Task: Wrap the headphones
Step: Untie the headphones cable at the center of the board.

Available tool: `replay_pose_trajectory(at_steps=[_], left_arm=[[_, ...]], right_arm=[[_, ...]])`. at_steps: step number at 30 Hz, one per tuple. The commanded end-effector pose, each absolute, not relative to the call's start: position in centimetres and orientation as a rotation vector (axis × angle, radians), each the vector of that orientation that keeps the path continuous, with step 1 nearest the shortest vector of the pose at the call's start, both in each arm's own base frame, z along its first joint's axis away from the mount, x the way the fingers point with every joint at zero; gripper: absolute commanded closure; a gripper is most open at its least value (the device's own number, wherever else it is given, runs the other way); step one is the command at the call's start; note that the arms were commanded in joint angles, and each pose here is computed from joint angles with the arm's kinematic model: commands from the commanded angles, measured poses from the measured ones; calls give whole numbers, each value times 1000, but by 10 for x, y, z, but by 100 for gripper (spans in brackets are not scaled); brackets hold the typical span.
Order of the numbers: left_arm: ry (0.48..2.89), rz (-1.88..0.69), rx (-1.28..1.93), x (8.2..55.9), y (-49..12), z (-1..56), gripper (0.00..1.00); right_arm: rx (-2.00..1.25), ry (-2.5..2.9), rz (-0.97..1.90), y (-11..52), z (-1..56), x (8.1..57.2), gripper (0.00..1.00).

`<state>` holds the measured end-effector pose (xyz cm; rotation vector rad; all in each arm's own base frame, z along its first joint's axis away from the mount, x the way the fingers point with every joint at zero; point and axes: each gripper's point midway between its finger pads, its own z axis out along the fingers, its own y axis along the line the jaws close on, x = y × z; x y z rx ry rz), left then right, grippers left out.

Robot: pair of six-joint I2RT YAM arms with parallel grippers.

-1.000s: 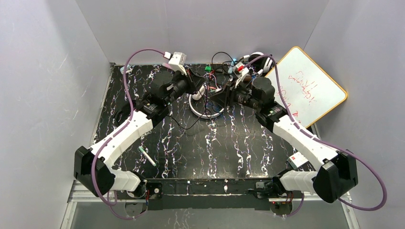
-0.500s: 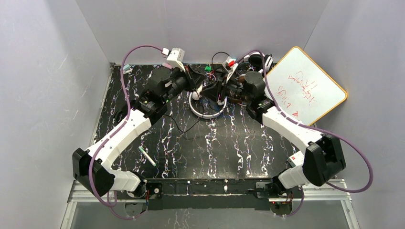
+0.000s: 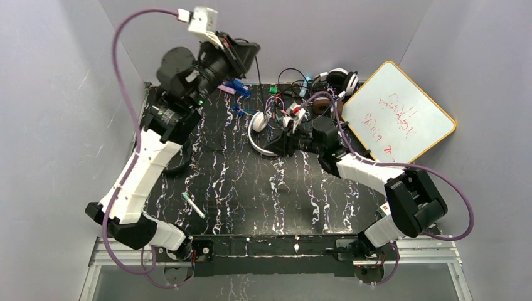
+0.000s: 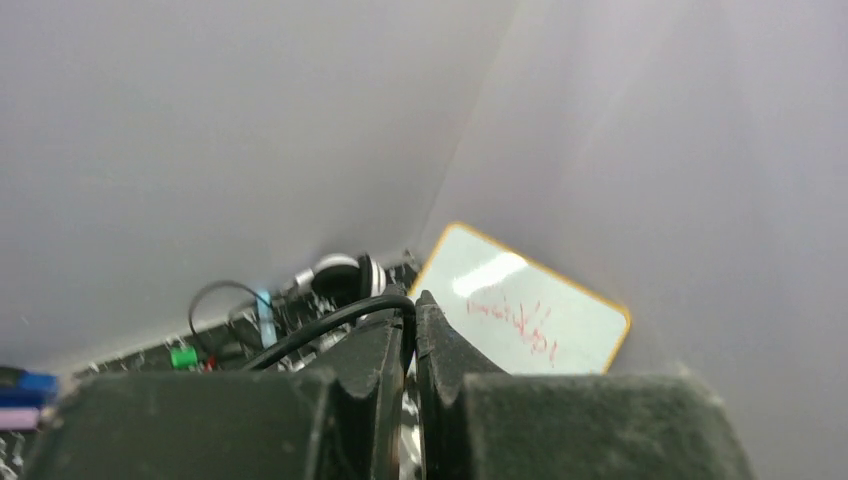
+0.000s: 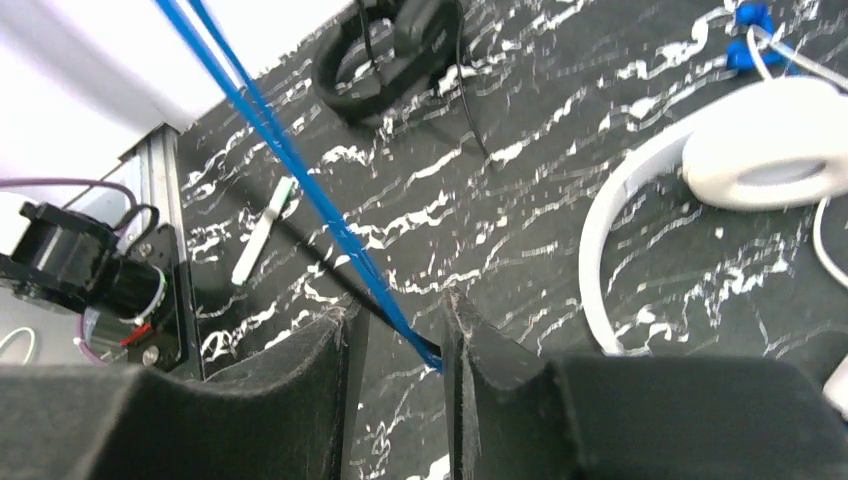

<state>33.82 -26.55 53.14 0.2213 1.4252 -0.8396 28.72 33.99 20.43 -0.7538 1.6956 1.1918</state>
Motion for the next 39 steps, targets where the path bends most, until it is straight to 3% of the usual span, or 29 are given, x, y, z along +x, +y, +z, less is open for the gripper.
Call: replay_pose_trajectory(at_steps=[1,15,18,20,27,32,39], left_arm=[[1345,-651,177,338,-229,580,100],[1153,-297,-24,321,-137,653,100],[1152,-281,-14,319,-135,652,100],[1156,-299,3,319,-139,647,100],[1116,-268,-28,311,-126,657,100],[1085,-247,-38,303,-117,669,100],[1065,-234,-40,295,-110,677,100]], right_arm=[[-758,1641,1166,333,197,281,58],[-654,1825,947,294,141,284,64],[-638,1811,923,290,145,286,47],[-662,1756,917,292,160,289,40],[-823,1709,926,312,181,300,35],[-834,1683,935,323,186,311,21],[-904,1620,950,343,204,329,20]])
